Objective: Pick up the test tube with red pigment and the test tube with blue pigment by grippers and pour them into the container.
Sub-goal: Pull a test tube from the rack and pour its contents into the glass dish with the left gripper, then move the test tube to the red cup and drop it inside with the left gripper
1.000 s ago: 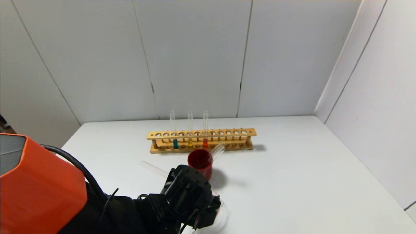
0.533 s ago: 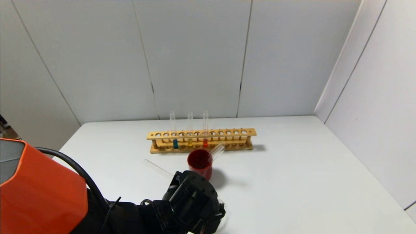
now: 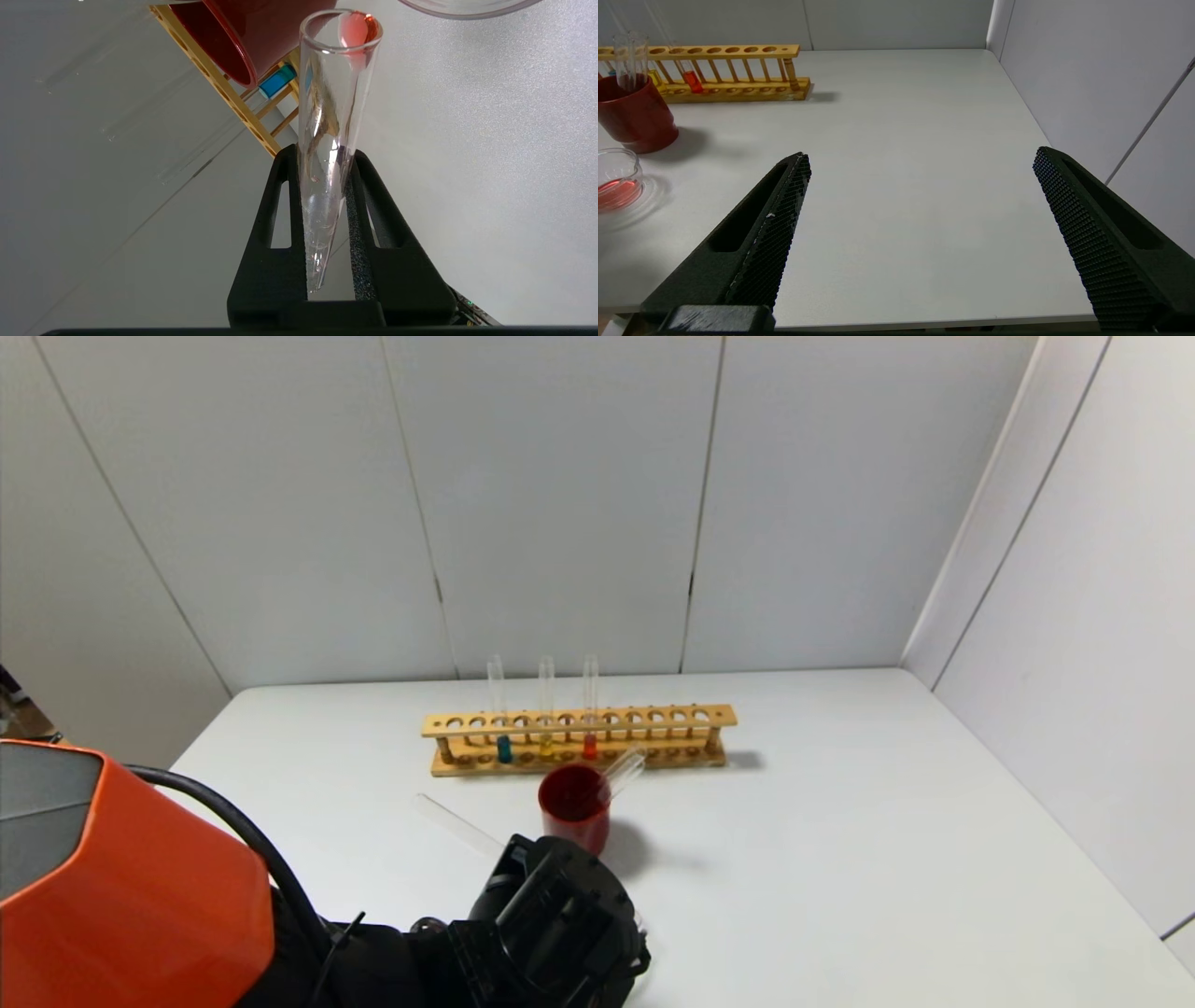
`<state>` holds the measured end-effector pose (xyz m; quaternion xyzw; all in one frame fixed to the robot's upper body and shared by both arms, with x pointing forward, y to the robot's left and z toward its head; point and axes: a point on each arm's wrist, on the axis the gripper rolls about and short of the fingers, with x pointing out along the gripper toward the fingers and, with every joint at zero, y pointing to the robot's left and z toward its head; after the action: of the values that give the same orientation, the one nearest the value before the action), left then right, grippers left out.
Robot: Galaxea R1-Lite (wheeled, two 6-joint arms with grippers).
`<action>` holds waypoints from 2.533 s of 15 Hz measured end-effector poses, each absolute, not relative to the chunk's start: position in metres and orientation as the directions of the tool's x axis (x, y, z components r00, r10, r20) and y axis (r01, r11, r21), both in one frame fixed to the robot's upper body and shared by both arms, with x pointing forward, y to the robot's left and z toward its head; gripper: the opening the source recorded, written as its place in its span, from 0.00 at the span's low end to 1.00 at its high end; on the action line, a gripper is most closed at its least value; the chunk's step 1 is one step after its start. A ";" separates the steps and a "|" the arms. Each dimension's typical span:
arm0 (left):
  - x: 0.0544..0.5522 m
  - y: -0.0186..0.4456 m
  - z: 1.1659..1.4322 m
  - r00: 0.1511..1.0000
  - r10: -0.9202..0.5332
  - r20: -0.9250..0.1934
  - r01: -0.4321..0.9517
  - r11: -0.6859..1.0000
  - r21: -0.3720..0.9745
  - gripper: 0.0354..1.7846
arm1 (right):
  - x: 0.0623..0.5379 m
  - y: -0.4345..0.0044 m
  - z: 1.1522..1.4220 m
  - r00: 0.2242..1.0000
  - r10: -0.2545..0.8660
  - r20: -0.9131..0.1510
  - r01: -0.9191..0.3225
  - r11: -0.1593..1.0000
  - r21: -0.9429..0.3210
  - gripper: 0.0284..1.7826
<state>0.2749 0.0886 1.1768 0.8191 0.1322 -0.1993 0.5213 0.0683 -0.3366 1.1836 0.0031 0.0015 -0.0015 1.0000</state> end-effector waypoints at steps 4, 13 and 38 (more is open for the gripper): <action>0.274 0.088 1.176 0.885 0.006 -0.465 0.421 -0.436 0.795 0.16 | 0.068 -0.337 1.184 1.000 -0.003 -0.003 0.003 1.000 0.006 0.98; 0.270 0.082 1.175 0.897 0.021 -0.441 0.397 -0.476 0.784 0.16 | 0.068 -0.337 1.184 1.000 -0.003 -0.003 0.003 1.000 0.006 0.98; 0.278 0.060 1.194 0.943 -0.046 -0.330 0.313 0.464 0.828 0.16 | 0.068 -0.337 1.184 1.000 -0.003 -0.003 0.003 1.000 0.006 0.98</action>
<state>0.2780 0.0601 1.1944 0.5064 0.1316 -0.1062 0.8455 0.0683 -0.3366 1.1836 0.0029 0.0015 -0.0013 1.0000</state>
